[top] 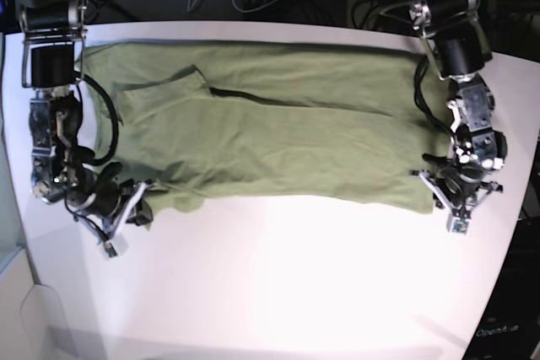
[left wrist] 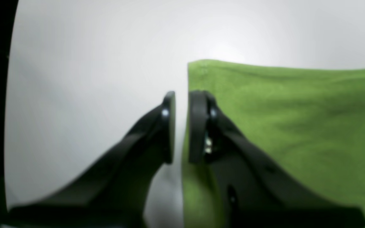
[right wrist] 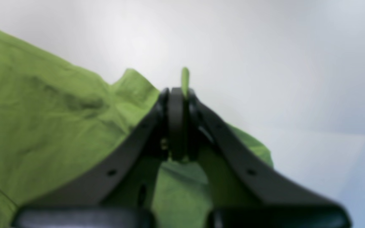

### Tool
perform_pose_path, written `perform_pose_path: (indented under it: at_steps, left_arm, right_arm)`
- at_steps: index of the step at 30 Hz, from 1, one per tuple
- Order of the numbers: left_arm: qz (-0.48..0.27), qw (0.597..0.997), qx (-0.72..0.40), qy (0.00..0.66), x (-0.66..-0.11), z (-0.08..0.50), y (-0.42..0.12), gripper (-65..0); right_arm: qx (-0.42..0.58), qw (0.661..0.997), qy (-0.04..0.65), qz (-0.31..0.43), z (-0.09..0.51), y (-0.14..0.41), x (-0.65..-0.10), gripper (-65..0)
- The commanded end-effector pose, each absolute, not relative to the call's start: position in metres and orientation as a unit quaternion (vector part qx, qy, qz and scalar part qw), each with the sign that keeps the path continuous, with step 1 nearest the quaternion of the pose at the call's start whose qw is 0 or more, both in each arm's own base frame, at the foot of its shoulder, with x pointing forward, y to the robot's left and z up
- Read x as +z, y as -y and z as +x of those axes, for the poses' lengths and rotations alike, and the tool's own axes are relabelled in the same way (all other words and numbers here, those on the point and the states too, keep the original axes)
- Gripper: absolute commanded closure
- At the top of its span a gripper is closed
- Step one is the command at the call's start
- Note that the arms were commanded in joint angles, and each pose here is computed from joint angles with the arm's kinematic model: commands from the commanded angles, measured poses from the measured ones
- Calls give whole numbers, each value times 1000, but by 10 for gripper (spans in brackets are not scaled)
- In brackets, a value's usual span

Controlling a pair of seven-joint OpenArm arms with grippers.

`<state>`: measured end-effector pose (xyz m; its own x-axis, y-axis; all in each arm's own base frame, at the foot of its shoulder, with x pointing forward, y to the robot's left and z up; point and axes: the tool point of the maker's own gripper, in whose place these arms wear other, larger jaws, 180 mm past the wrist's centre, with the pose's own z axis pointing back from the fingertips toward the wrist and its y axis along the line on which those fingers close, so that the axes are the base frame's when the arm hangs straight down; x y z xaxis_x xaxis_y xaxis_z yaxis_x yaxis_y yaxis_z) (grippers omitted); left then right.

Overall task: Fold the T-shirt properly
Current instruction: 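Grasp the hem corners with both grippers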

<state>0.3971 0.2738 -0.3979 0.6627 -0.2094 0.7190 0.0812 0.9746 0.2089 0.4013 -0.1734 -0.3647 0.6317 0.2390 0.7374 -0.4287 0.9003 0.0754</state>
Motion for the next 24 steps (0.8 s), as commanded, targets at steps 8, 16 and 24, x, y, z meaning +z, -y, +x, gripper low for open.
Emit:
perform_pose_path:
  at_steps: [8,16,24]
  left_arm:
    - [119,871,-130,459,-338,437,-277,-239]
    - [186,826,-329,417,-329,455,-234,-310]
    - [186,841,-363,355,-354,453,-248,-311]
  right_arm:
    - [192,886,405,120,412,176,-347,-13]
    - [190,886,405,119,412,177,-346,-13]
    - [191,888,403,115,411,180,-346,-13]
